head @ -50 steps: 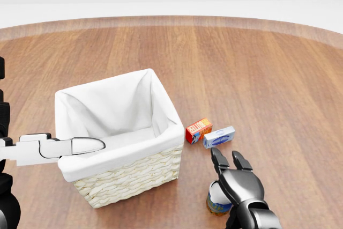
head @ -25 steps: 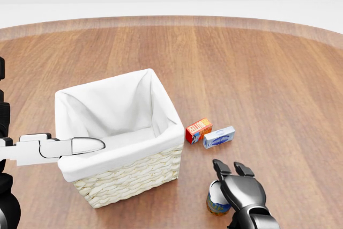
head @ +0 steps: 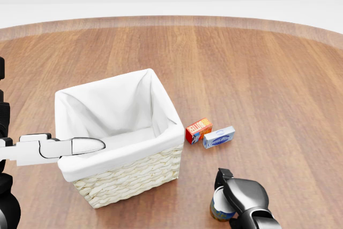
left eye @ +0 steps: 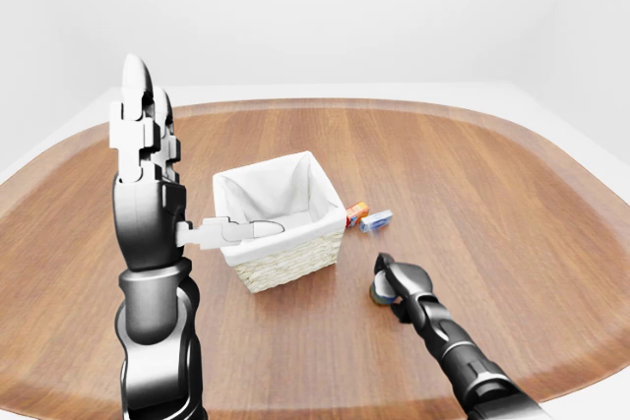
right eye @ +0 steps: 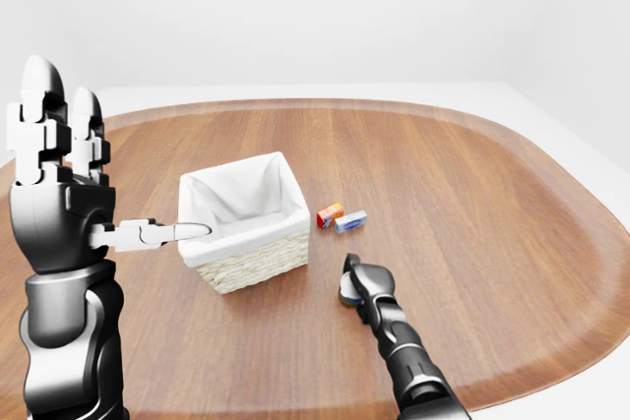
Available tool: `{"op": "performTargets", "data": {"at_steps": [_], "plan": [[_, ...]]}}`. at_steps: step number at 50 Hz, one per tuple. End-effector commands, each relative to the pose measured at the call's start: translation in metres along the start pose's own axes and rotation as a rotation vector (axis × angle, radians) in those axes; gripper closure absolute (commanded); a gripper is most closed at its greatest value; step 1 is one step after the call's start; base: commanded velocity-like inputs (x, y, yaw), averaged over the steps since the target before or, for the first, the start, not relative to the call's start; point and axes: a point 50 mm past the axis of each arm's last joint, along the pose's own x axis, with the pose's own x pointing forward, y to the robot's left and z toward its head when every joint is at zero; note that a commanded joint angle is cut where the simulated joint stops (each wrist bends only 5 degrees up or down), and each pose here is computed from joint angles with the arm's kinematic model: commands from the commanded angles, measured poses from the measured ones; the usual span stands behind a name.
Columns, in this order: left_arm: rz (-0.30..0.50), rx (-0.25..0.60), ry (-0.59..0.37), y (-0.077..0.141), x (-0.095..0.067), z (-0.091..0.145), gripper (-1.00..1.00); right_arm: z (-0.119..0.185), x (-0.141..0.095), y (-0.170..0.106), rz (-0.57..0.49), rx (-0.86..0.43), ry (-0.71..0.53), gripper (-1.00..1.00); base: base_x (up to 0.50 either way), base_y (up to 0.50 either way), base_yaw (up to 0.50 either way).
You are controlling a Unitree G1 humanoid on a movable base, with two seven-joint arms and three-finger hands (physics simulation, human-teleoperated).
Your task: Pick up the alphabet soup and put it in the basket.
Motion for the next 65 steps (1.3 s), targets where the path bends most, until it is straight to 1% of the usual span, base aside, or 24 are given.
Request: {"op": "performTargets", "data": {"at_steps": [1,6,13,18,20,21,23,24,26,28,32,39,42,47,49,51,52,55,56,57,59,61,62,65], "plan": [[-0.001,0.0,-0.006,0.0,0.0,0.001,-1.0,-0.002,0.0,-0.001,-0.013,-0.018,0.004,0.97,0.0,0.0,0.0],[0.001,0.004,-0.006,0.0,0.0,0.002,-1.0,0.002,-0.003,-0.009,-0.024,-0.015,-0.025,0.97,0.0,0.0,0.0],[0.001,0.001,-0.001,0.0,0.0,0.0,-1.0,0.001,0.0,-0.013,-0.03,-0.019,-0.021,0.97,0.0,0.0,0.0],[0.001,0.0,0.004,0.0,0.0,-0.001,-1.0,0.008,-0.004,-0.023,-0.042,-0.009,-0.056,0.97,0.0,0.0,0.0],[0.001,0.0,0.004,0.0,0.0,-0.001,-1.0,0.009,-0.006,-0.025,-0.04,-0.001,-0.064,0.96,0.0,0.0,0.0],[0.0,0.0,0.008,0.0,0.0,-0.002,-1.0,0.01,-0.008,-0.024,-0.017,0.042,-0.061,0.96,0.0,0.0,0.0],[0.001,0.0,0.008,0.0,0.0,-0.002,-1.0,0.012,-0.009,-0.027,-0.015,0.054,-0.07,0.96,0.0,0.0,0.0],[0.001,0.0,0.0,0.0,0.0,0.0,-1.0,0.013,-0.011,-0.033,-0.033,0.007,-0.075,0.96,0.0,0.0,0.0],[0.001,0.001,0.0,0.0,0.0,0.0,-1.0,0.017,-0.014,-0.042,-0.036,0.067,-0.087,0.96,0.0,0.0,0.0],[0.001,0.001,0.0,0.0,0.0,0.0,-1.0,0.019,-0.016,-0.048,-0.042,0.037,-0.09,0.95,0.0,0.0,0.0],[0.0,0.0,0.001,0.0,0.0,0.0,-1.0,0.023,-0.02,-0.057,-0.045,0.068,-0.105,0.95,0.0,0.0,0.0],[0.0,0.0,-0.001,0.0,0.0,0.0,-1.0,0.03,-0.03,-0.071,-0.043,0.058,-0.126,0.95,0.0,0.0,0.0],[-0.001,0.0,-0.008,0.0,0.0,0.002,-1.0,0.031,-0.034,-0.082,-0.06,0.064,-0.134,0.95,0.0,0.0,0.0],[-0.001,0.001,-0.01,0.0,0.0,0.002,-1.0,0.036,-0.044,-0.091,-0.051,0.103,-0.162,0.95,0.0,0.0,0.0],[-0.001,0.001,-0.003,0.0,0.0,0.001,-1.0,0.042,-0.049,-0.102,-0.063,0.14,-0.184,0.94,0.0,0.0,0.0],[-0.002,0.0,0.002,0.0,0.0,0.0,-1.0,0.049,-0.053,-0.11,-0.063,0.132,-0.234,0.95,0.0,0.0,0.0],[-0.001,0.0,-0.002,0.0,0.0,0.001,-1.0,0.054,-0.057,-0.12,-0.086,0.117,-0.245,0.95,0.0,0.0,0.0],[-0.002,0.0,-0.005,0.0,0.0,0.001,-1.0,0.057,-0.058,-0.124,-0.086,0.134,-0.251,0.95,0.0,0.0,0.0],[-0.002,-0.001,-0.001,0.0,0.0,0.0,-1.0,0.064,-0.062,-0.141,-0.116,0.112,-0.274,0.95,0.0,0.0,0.0],[-0.001,-0.001,0.004,0.0,0.0,-0.001,-1.0,0.066,-0.064,-0.149,-0.13,0.125,-0.278,0.96,0.0,0.0,0.0],[-0.001,-0.001,0.007,0.0,0.0,-0.002,-1.0,0.075,-0.071,-0.168,-0.156,0.096,-0.319,0.96,0.0,0.0,0.0],[-0.002,-0.002,0.001,0.0,0.0,0.0,-1.0,0.078,-0.076,-0.172,-0.157,0.078,-0.334,0.96,0.0,0.0,0.0],[-0.002,-0.002,-0.001,0.0,0.0,0.0,-1.0,0.082,-0.08,-0.177,-0.178,0.071,-0.346,0.95,0.0,0.0,0.0],[-0.002,-0.002,-0.003,0.0,0.0,0.0,-1.0,0.084,-0.082,-0.183,-0.205,0.06,-0.35,0.95,0.0,0.0,0.0]]}}
